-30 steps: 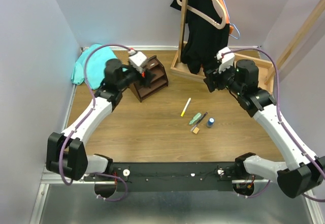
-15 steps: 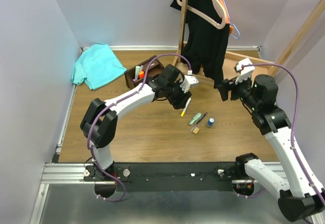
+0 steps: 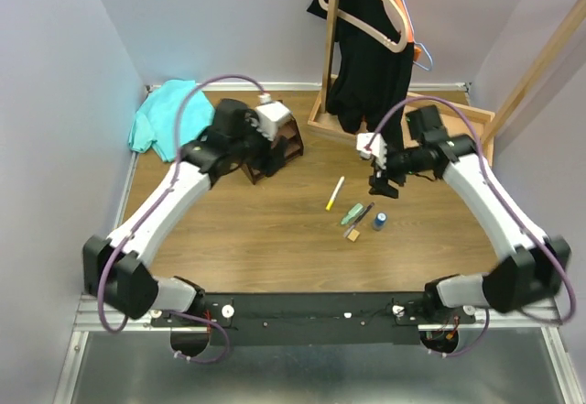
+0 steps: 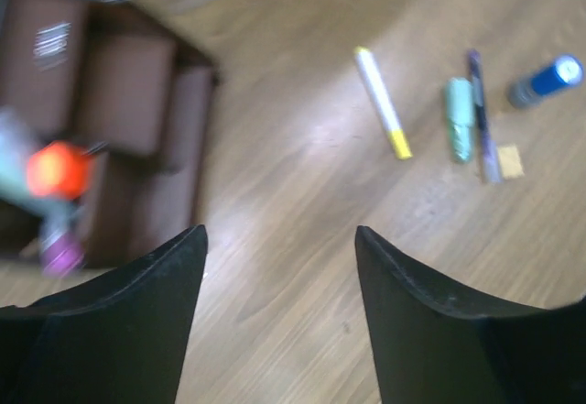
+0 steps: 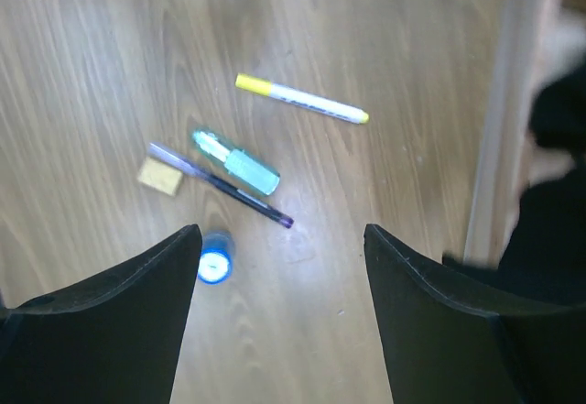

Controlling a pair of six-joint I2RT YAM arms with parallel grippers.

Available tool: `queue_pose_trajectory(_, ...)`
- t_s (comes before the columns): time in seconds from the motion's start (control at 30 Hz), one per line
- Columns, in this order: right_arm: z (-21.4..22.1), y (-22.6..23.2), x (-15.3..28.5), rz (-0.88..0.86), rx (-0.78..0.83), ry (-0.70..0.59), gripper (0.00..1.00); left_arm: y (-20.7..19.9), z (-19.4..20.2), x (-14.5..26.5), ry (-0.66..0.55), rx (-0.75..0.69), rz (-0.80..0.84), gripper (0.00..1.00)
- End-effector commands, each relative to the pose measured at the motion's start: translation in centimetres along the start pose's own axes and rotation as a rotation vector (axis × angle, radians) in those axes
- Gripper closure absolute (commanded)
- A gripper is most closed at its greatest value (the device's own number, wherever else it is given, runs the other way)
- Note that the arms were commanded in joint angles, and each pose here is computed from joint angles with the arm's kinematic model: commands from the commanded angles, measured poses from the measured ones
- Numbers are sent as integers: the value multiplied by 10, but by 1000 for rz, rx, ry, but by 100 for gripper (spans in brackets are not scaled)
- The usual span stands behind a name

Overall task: Sort the stationery into containers
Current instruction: Pick up the pen from the center of the board.

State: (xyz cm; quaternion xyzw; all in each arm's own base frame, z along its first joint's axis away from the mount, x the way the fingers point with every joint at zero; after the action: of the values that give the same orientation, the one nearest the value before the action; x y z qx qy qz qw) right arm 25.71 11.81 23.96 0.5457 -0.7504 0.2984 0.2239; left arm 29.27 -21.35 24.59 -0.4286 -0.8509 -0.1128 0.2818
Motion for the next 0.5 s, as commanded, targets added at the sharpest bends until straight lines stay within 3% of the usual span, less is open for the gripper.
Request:
queue_pose_trajectory(0.0, -5, 1, -45, -287, 348, 68, 21, 36, 20, 46, -43, 168, -129, 24)
queue_pose_trajectory(0.27, -7, 10, -137, -548, 698, 212, 28, 83, 43, 118, -140, 241, -398, 23)
queue_pose_trajectory(0.4, 13, 14, -164, -636, 771, 268, 30, 92, 52, 144, -179, 284, -491, 22)
queue_pose_trajectory(0.47, 22, 11, -167, -665, 807, 308, 35, 92, 57, 153, -190, 291, -521, 22)
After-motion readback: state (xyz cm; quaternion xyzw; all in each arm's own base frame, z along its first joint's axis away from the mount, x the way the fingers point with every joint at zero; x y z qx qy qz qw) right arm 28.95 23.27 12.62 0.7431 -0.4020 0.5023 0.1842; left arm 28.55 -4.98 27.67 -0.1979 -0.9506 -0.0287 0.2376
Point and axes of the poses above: each gripper's point midway between its finger pads, its own x axis back along the fingers, its own y axis along the line the jaws close on, z = x × y, the point moved 5 cm from there along x, back along the fingers, and after that the axes turned 1 degree about -x, right-handed, at the moved point
